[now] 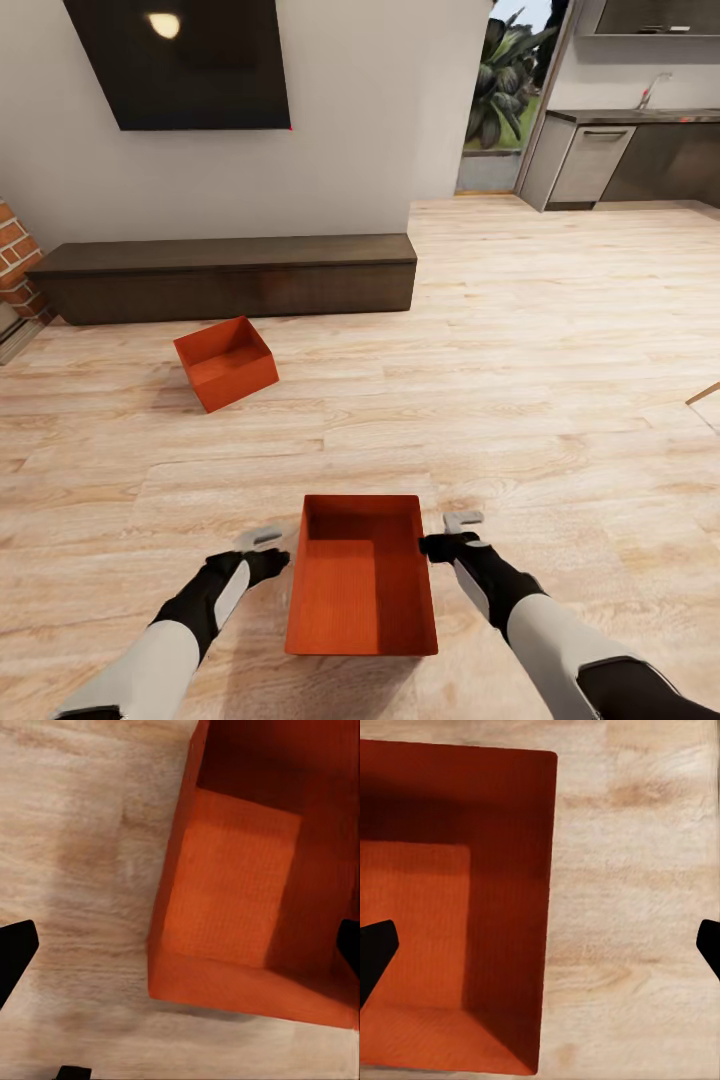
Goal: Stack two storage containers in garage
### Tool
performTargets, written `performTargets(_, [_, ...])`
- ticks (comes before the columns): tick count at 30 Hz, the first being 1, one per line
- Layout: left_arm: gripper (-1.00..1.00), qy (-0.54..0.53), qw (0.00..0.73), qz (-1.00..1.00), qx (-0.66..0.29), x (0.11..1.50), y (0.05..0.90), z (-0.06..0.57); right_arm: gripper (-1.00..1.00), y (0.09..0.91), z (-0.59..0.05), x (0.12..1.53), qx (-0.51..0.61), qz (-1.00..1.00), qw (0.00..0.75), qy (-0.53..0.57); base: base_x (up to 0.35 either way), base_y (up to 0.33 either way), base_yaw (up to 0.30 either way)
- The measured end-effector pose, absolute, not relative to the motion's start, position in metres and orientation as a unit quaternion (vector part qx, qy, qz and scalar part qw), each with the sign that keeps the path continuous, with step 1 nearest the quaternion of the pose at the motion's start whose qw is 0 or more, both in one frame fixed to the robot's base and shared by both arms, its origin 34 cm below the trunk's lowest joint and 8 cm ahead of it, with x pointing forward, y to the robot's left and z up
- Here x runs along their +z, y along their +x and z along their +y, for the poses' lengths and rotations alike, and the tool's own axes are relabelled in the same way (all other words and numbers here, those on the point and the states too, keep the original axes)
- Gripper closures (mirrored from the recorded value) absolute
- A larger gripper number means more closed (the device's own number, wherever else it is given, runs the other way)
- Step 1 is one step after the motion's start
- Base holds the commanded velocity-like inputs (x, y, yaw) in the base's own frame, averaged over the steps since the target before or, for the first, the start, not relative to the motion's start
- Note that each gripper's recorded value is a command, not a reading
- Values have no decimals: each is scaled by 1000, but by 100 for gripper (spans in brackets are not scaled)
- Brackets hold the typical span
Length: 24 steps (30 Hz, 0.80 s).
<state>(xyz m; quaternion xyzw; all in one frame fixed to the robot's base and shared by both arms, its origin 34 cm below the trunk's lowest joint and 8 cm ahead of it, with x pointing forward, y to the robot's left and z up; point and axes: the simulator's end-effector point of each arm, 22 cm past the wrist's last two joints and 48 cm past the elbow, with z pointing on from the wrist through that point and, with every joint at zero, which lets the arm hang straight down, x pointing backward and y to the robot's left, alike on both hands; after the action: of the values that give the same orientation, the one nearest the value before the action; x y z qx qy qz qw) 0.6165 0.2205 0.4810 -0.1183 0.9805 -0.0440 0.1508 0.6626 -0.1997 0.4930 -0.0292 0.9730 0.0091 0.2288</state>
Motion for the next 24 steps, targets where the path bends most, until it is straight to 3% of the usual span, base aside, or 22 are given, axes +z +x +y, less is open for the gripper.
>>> performTargets(9, [-100,-26,174,984,-15,471,611,195,-100,631,-217,472,9,973,229,39,0,0,0])
performTargets(24, [-100,-14,196,980,19,469,611,208,-100,591,-219,455,8,975,220,38,0,0,0])
